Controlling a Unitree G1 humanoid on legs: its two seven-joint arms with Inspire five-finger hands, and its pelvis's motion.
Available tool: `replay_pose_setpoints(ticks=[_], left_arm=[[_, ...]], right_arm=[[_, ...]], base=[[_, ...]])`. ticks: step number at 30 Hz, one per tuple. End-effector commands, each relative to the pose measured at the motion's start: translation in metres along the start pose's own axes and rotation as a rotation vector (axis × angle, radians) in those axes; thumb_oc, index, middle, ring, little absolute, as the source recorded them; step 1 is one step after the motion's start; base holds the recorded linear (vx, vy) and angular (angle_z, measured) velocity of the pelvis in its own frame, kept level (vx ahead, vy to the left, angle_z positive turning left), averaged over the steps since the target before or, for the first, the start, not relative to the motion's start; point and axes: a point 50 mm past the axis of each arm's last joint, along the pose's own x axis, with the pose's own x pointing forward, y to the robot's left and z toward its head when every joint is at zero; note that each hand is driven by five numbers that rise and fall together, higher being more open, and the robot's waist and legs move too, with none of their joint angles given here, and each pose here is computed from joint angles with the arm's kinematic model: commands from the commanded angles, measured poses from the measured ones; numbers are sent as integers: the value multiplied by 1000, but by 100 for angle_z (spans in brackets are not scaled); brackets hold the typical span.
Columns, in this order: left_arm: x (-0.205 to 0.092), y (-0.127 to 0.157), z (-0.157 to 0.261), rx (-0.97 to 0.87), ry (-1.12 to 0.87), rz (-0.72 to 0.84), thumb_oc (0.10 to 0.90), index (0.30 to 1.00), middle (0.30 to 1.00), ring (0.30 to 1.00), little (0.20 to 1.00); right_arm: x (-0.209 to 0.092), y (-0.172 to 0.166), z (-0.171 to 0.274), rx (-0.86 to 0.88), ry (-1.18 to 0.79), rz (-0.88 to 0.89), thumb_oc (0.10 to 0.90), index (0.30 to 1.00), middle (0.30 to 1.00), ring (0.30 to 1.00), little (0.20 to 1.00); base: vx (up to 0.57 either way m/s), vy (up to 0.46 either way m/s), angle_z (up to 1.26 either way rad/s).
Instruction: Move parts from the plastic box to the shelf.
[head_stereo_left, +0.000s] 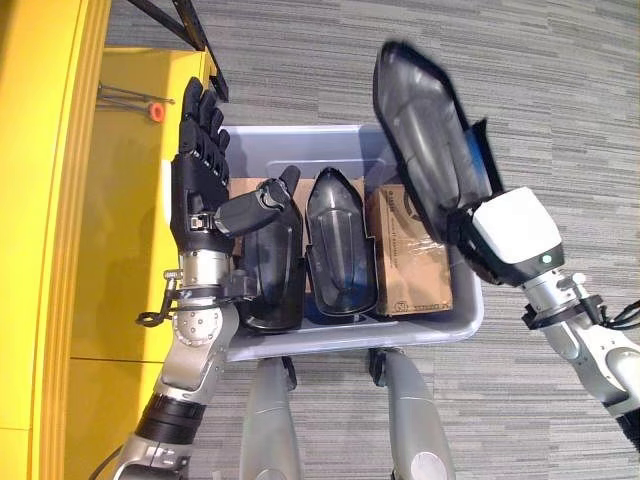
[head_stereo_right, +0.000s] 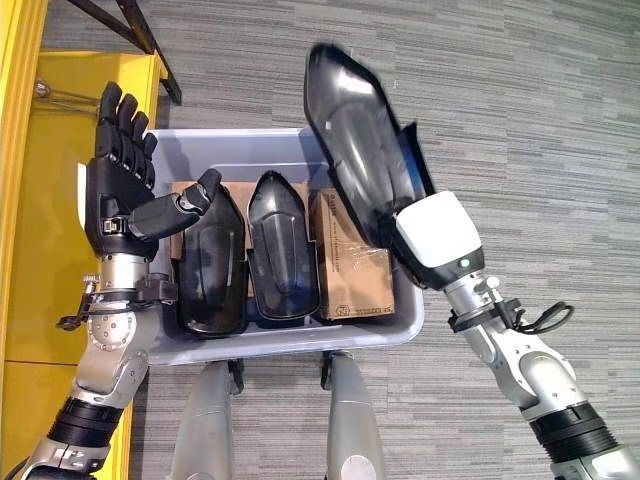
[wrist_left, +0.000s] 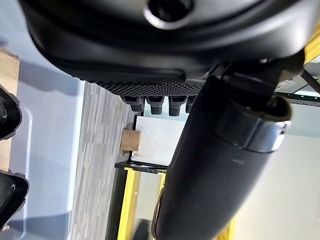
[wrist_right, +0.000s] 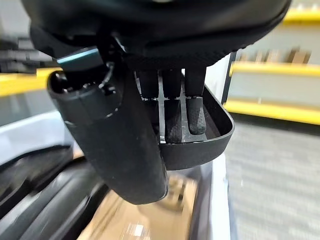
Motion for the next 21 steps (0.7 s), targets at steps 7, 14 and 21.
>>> replay_pose_setpoints(ticks=[7, 14, 21], left_arm=[[3, -9, 25, -13, -164, -91, 900, 1000, 1000, 1000, 1000], [-4, -3, 15, -11, -114, -75, 900, 1000, 1000, 1000, 1000], [-12, -1, 4, -24, -62, -53, 900, 1000, 1000, 1000, 1000]], right_arm=[[35, -75, 8, -27, -128, -400, 400, 300, 300, 300, 300], [41, -73, 14, 46, -132, -424, 400, 300, 300, 300, 300], [47, -66, 17, 111, -102, -436, 400, 300, 300, 300, 300]], base=[[61, -37, 2], [85, -9, -3], [79, 9, -5]])
